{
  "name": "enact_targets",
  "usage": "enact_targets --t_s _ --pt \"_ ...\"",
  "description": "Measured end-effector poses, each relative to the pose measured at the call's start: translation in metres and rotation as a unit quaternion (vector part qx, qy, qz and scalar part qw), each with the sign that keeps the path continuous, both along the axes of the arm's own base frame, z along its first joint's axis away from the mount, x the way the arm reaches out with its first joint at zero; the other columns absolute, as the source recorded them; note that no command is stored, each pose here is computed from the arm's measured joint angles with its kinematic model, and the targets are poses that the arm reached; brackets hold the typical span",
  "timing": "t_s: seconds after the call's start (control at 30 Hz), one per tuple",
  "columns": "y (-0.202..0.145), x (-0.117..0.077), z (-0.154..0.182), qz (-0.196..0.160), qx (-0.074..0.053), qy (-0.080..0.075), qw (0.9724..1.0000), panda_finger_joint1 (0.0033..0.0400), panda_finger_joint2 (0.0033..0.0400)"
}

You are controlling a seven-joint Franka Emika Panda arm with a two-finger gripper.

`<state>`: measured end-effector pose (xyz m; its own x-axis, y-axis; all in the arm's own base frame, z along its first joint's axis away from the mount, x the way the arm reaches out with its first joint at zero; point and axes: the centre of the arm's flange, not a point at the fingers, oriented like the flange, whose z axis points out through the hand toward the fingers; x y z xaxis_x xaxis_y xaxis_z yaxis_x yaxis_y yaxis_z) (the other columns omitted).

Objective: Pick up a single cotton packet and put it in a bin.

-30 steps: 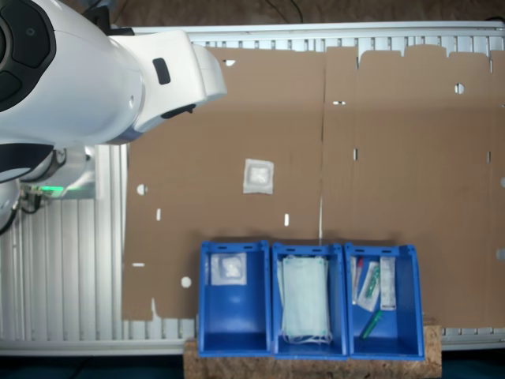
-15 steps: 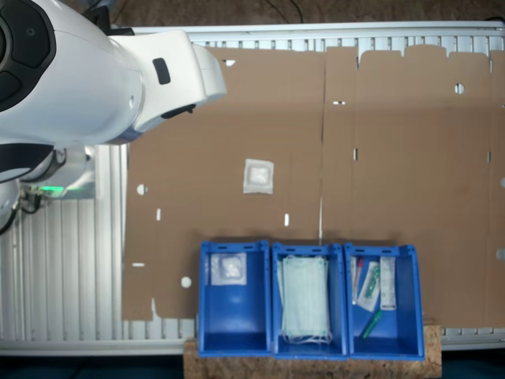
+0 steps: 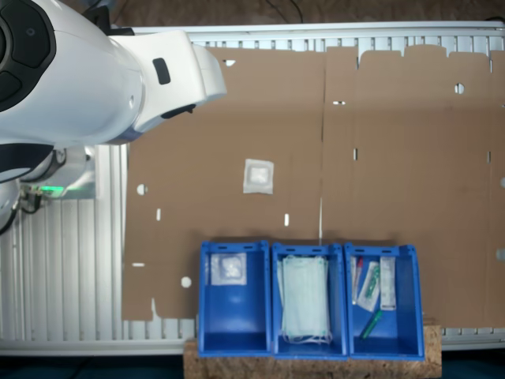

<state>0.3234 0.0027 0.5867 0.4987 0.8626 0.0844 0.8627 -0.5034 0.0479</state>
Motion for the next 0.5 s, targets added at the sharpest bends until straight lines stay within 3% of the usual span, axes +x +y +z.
enact_targets --t_s 0.27,0.5 --pt "0.001 0.0 -0.005 0.001 -0.001 0.005 1.0 0.04 0.04" --pt "0.004 0.001 -0.02 0.003 -0.005 0.019 0.9998 0.04 0.04"
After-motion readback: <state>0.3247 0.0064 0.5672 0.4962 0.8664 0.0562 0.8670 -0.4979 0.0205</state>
